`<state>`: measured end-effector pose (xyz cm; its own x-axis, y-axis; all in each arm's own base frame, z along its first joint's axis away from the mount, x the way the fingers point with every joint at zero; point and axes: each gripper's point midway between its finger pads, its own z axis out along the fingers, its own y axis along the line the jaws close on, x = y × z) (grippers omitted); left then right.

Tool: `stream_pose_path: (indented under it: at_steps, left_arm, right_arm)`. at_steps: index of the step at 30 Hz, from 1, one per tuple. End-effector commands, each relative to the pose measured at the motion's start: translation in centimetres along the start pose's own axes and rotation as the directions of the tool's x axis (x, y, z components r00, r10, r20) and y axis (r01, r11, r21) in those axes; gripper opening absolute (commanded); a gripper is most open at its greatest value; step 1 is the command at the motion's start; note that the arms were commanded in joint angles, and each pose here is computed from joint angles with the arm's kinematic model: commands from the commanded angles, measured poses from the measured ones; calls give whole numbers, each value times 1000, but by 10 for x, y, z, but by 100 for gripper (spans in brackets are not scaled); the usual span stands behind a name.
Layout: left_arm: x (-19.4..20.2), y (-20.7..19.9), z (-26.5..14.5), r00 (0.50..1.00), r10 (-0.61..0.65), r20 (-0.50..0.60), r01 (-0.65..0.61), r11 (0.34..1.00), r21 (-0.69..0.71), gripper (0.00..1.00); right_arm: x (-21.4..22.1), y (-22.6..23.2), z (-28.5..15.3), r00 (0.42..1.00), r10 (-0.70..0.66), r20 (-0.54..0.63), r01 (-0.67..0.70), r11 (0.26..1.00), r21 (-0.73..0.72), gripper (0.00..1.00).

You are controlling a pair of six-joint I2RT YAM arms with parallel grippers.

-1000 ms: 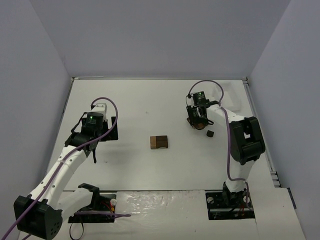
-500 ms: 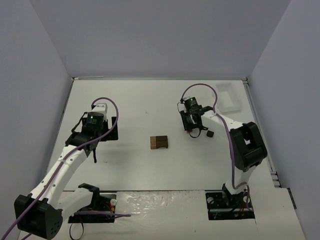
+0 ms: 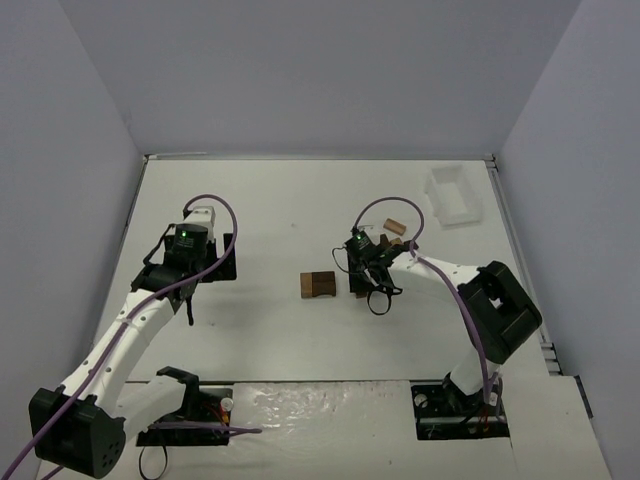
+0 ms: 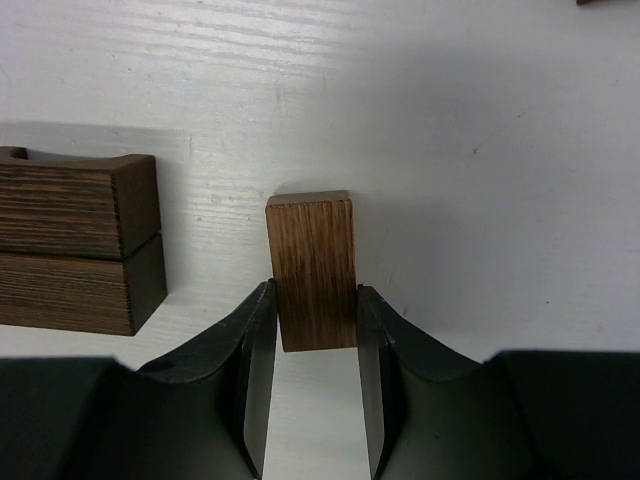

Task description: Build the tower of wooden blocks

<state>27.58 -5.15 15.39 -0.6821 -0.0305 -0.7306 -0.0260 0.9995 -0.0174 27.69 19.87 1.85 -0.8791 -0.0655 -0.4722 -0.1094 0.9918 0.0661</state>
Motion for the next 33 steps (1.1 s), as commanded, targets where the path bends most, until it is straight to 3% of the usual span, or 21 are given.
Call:
stream_pose_path:
  at_steps: [1,6,14,20,25,33]
  left_arm:
    - [-24,-1,-3,997,-9,75,9,1000,2,97]
    - [-24,0,-3,997,-8,75,8,1000,1,97]
    - [-23,0,-4,997,-8,75,7,1000,1,97]
    - [-24,0,-4,997,-8,76,7,1000,2,97]
    - [-23,0,-4,997,-4,74,4,1000,1,97]
    - [-23,-1,-2,998,0,70,0,1000,3,97]
  right_arm:
    - [-20,12,-8,990,102,95,-100,995,-26,16]
    - [-21,21,-12,990,101,100,-96,994,-50,38]
    - [-34,24,-28,986,97,136,-85,992,-93,59]
    - [-41,16,-33,987,97,129,-80,988,-131,52]
    - [-38,9,-33,996,36,79,-18,977,-213,35]
    - [-25,13,-26,999,-34,19,38,959,-281,32]
